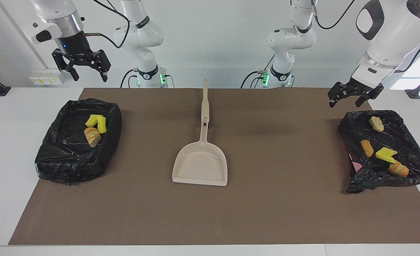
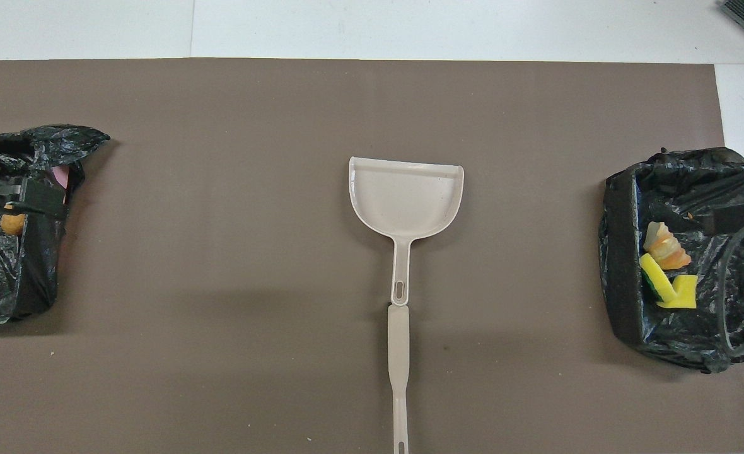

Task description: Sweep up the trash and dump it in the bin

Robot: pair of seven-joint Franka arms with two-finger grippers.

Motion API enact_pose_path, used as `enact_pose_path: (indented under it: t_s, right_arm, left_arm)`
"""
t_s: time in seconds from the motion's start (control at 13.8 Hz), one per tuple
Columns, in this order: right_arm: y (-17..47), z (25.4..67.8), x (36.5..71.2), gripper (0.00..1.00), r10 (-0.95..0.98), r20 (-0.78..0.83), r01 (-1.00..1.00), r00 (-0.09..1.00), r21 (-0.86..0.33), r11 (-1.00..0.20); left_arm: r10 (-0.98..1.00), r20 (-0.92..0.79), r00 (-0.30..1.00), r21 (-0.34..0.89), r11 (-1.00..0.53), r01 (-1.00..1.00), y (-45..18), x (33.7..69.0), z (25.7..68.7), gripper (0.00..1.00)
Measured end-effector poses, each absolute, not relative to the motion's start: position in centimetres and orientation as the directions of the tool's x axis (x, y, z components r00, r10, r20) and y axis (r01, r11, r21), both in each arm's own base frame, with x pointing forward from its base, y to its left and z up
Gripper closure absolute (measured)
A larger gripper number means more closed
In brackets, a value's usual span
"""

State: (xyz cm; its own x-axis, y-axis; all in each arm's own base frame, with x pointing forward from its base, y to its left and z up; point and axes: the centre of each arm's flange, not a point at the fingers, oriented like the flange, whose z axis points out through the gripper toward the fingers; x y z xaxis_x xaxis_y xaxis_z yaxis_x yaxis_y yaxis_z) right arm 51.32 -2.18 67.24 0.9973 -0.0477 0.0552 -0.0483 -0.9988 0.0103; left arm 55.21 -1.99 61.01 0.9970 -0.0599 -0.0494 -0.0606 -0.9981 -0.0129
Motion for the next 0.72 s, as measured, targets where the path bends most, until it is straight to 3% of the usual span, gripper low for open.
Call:
enact_pose_path:
  t_s: [0.72]
  right_arm:
    - [-2.2,67.2,51.3,0.0,-0.048,0.055,-0.048,0.997,0.01,-0.999]
  left_arm:
    - [-0.061,-0.047,0.997,-0.017,-0.998,-0.062,-2.1,52.0,61.7,0.0]
